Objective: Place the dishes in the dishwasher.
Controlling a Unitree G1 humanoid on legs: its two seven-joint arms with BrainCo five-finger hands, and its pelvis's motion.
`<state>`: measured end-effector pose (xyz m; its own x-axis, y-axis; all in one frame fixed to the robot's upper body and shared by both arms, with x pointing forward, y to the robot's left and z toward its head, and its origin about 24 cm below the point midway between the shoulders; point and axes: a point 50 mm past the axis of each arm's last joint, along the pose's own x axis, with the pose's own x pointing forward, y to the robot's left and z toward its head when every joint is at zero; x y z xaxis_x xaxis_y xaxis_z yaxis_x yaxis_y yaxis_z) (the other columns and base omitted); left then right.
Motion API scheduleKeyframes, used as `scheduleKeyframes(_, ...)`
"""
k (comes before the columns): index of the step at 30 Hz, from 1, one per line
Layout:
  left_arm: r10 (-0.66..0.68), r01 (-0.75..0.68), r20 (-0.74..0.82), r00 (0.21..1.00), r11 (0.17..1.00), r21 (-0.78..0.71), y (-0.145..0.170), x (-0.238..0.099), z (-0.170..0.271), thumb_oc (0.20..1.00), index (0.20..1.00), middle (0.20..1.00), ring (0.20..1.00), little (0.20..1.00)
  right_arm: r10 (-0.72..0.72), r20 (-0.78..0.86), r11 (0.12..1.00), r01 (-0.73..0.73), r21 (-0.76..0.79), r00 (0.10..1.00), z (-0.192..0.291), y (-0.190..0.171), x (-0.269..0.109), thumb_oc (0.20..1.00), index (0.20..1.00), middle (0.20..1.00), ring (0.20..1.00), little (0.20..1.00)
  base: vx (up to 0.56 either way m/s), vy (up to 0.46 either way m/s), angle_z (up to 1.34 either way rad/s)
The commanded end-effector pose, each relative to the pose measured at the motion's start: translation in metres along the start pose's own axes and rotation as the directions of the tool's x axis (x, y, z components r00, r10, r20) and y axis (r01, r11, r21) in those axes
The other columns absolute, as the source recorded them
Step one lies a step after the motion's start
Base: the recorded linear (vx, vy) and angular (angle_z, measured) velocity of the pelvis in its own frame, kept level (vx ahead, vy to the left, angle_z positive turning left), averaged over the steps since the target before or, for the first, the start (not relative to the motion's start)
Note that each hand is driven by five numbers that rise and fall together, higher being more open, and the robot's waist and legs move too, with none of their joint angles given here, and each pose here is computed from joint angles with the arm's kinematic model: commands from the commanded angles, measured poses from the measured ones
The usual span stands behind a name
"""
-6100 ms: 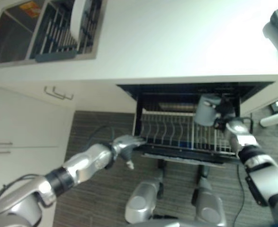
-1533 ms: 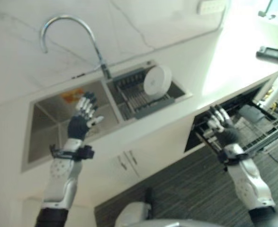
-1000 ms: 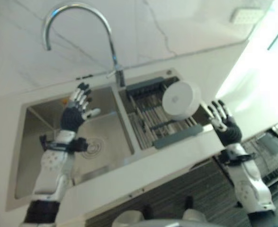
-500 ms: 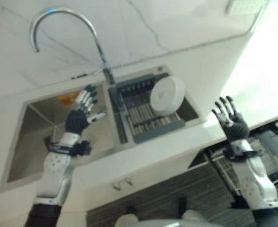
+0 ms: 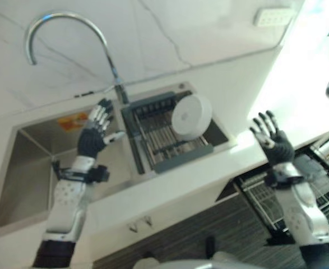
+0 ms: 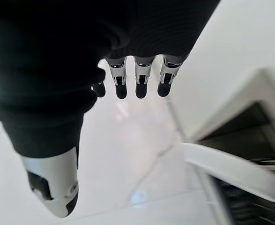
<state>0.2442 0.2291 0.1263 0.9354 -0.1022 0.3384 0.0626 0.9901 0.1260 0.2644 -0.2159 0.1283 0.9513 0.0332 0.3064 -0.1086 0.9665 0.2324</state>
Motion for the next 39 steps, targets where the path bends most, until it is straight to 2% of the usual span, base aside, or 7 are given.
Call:
scheduleKeyframes(1, -0.039, 0.035, 0.115, 0.993, 0.999, 0.040, 0.001, 0.016, 0.018, 1.000, 1.000, 1.000, 1.000, 1.000, -0.023, 0.151, 0.999, 0.027, -0.024, 0.988, 0.027, -0.003, 0.012, 1.000, 1.000, 1.000, 1.000, 1.000, 0.02, -0.025, 0.11)
scheduleKeyframes(6, -0.243, 0.266, 0.131, 0.961, 0.941, -0.208, -0.025, 0.016, 0.017, 1.000, 1.000, 1.000, 1.000, 1.000, -0.087, 0.157, 0.996, 0.089, -0.007, 0.984, 0.030, -0.015, 0.019, 1.000, 1.000, 1.000, 1.000, 1.000, 0.02, -0.016, 0.14)
scheduleKeyframes(11, -0.697, 0.689, 0.252, 0.671, 0.462, -0.559, -0.105, 0.007, 0.020, 1.000, 1.000, 1.000, 1.000, 1.000, -0.087, 0.169, 0.996, 0.091, -0.011, 0.982, 0.032, -0.011, 0.038, 1.000, 1.000, 1.000, 1.000, 1.000, -0.02, -0.009, 0.10)
scheduleKeyframes(15, -0.883, 0.564, 0.177, 0.435, 0.113, -0.818, -0.165, -0.038, -0.022, 1.000, 1.000, 1.000, 1.000, 1.000, -0.056, 0.140, 0.998, 0.054, 0.024, 0.989, 0.034, -0.006, 0.063, 1.000, 1.000, 1.000, 1.000, 1.000, 0.00, 0.004, -0.09)
scheduleKeyframes(29, -0.845, 0.568, -0.423, 0.327, 0.533, -0.627, -0.158, -0.095, -0.135, 1.000, 1.000, 1.000, 1.000, 1.000, -0.036, 0.093, 0.999, 0.035, 0.019, 0.995, 0.039, -0.020, 0.077, 1.000, 1.000, 1.000, 1.000, 1.000, -0.02, -0.019, -0.06)
scheduleKeyframes(35, -0.558, 0.709, -0.818, 0.143, 0.634, -0.309, -0.108, -0.148, -0.192, 1.000, 1.000, 1.000, 1.000, 1.000, 0.010, 0.097, 1.000, -0.011, 0.008, 0.995, 0.045, -0.013, 0.078, 1.000, 1.000, 1.000, 1.000, 1.000, -0.05, -0.006, -0.03)
scheduleKeyframes(39, -0.028, 0.699, -0.989, -0.143, 0.705, -0.121, -0.037, -0.236, -0.215, 1.000, 1.000, 1.000, 1.000, 1.000, 0.021, 0.086, 1.000, -0.022, 0.000, 0.996, 0.047, -0.005, 0.083, 1.000, 1.000, 1.000, 1.000, 1.000, 0.04, 0.011, -0.03)
